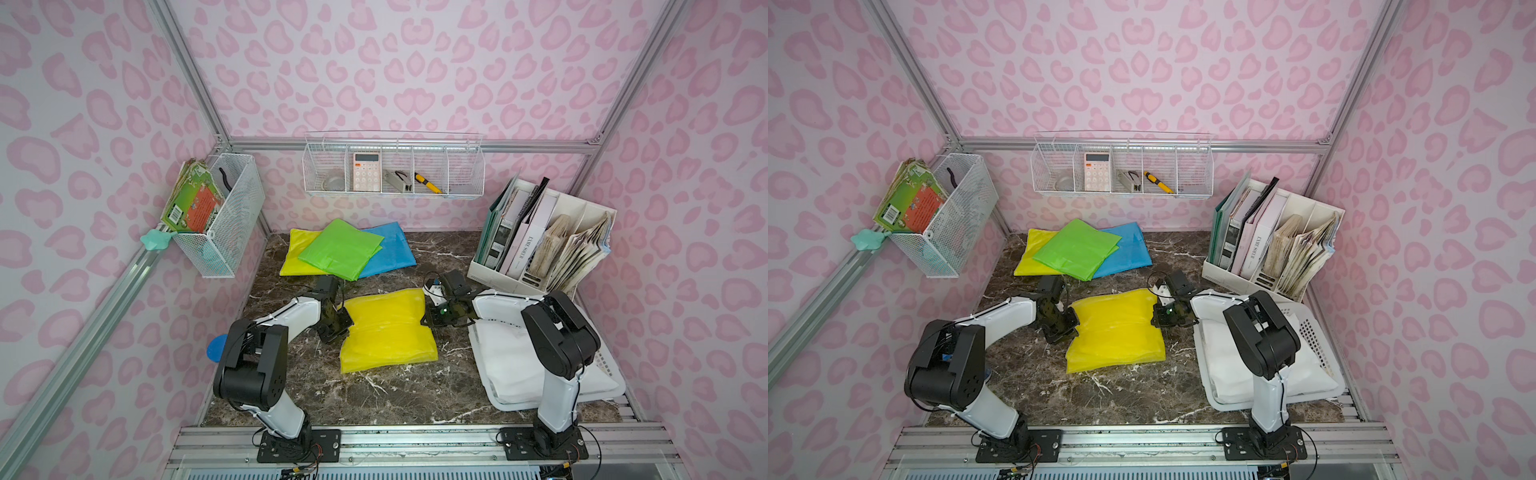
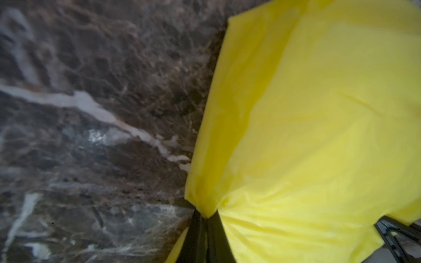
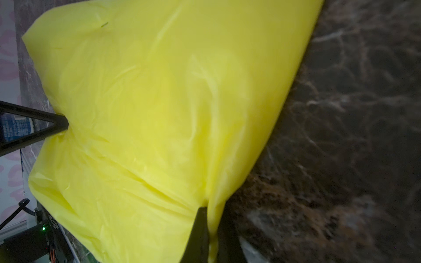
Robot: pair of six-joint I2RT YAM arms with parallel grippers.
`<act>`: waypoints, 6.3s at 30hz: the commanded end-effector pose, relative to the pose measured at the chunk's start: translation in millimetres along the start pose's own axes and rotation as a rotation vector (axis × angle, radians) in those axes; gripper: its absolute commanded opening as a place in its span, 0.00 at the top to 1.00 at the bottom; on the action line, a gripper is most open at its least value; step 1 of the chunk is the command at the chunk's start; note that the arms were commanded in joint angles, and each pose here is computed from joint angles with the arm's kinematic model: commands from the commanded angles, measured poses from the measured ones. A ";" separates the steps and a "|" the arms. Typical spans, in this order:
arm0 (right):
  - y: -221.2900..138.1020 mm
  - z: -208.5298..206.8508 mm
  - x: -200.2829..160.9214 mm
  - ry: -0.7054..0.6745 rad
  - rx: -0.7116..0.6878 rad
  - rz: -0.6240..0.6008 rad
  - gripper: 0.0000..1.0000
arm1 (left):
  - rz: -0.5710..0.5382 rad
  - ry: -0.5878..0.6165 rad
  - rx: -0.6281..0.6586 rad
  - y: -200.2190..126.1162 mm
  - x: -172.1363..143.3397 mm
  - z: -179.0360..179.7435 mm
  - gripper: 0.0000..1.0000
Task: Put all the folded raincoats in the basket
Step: Pick up the raincoat from the center of the board, then move the basket to the center of the board, then place the raincoat in the basket.
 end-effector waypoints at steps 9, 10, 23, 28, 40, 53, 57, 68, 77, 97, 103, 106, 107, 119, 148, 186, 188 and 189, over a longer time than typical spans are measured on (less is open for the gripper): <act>-92.6 57.1 28.6 -0.041 0.039 -0.140 1.00 | -0.020 0.018 -0.052 -102.6 -14.1 -23.8 1.00; -104.3 56.4 28.2 -0.038 0.035 -0.153 1.00 | -0.024 0.032 -0.078 -111.9 -16.2 -31.2 1.00; -195.1 -28.1 -39.8 0.210 -0.137 -0.268 1.00 | 0.015 0.204 -0.131 -127.2 -73.8 -107.9 1.00; -196.7 -41.4 -66.9 0.275 -0.140 -0.275 1.00 | 0.044 0.239 -0.132 -115.2 -89.1 -120.1 1.00; -159.6 -66.4 -102.5 0.365 -0.175 -0.174 1.00 | 0.072 0.279 -0.060 -89.3 -99.3 -123.0 1.00; -78.4 55.6 -76.9 0.250 0.062 -0.108 1.00 | 0.004 0.223 0.072 -120.5 -79.5 -64.9 1.00; -45.1 109.2 -70.5 0.190 0.134 -0.063 1.00 | -0.023 0.170 0.080 -138.3 -75.7 -36.4 1.00; -25.3 205.0 -44.0 -0.005 0.231 -0.012 1.00 | -0.133 0.130 0.113 -201.1 -77.4 -1.0 1.00; -116.5 142.7 -9.2 0.026 0.228 -0.098 1.00 | -0.249 0.140 -0.161 -236.9 -85.1 -27.0 1.00; -144.8 -9.0 -21.0 0.190 0.026 -0.153 1.00 | 0.042 0.208 -0.149 -98.8 -104.5 -104.0 1.00; -141.9 -21.7 -26.8 0.194 -0.029 -0.151 1.00 | 0.051 0.209 -0.092 -81.4 -107.9 -93.8 1.00; -145.0 -22.6 -27.7 0.190 -0.027 -0.164 1.00 | 0.070 0.209 -0.105 -76.3 -111.8 -94.8 1.00; -145.7 -24.2 -27.8 0.195 -0.028 -0.164 1.00 | 0.075 0.208 -0.104 -75.7 -112.4 -94.8 1.00; -150.8 -27.9 -35.2 0.187 -0.050 -0.150 1.00 | 0.137 0.233 -0.099 -75.4 -120.1 -97.4 1.00; -193.6 1.2 -22.3 0.067 -0.010 -0.262 0.52 | 0.049 0.331 -0.062 -131.7 -110.2 -106.9 0.70; -115.8 32.4 -14.0 0.068 -0.001 -0.204 0.88 | 0.139 0.483 0.019 -84.7 -109.0 -151.1 0.96; -106.6 24.3 -6.6 0.088 -0.035 -0.211 0.89 | 0.150 0.470 0.069 -72.7 -100.1 -149.1 1.00; -102.6 19.4 -4.3 0.097 -0.060 -0.213 0.89 | 0.154 0.467 0.078 -66.6 -97.0 -148.6 1.00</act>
Point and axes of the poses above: each gripper's point midway between its finger pads, its own y axis out along the fingers, its own z axis along the line the jaws close on, x = y × z, the point moved 7 cm from there along -y, back along the fingers, and after that the axes turned 14 degrees about y, right-handed, at the moved point
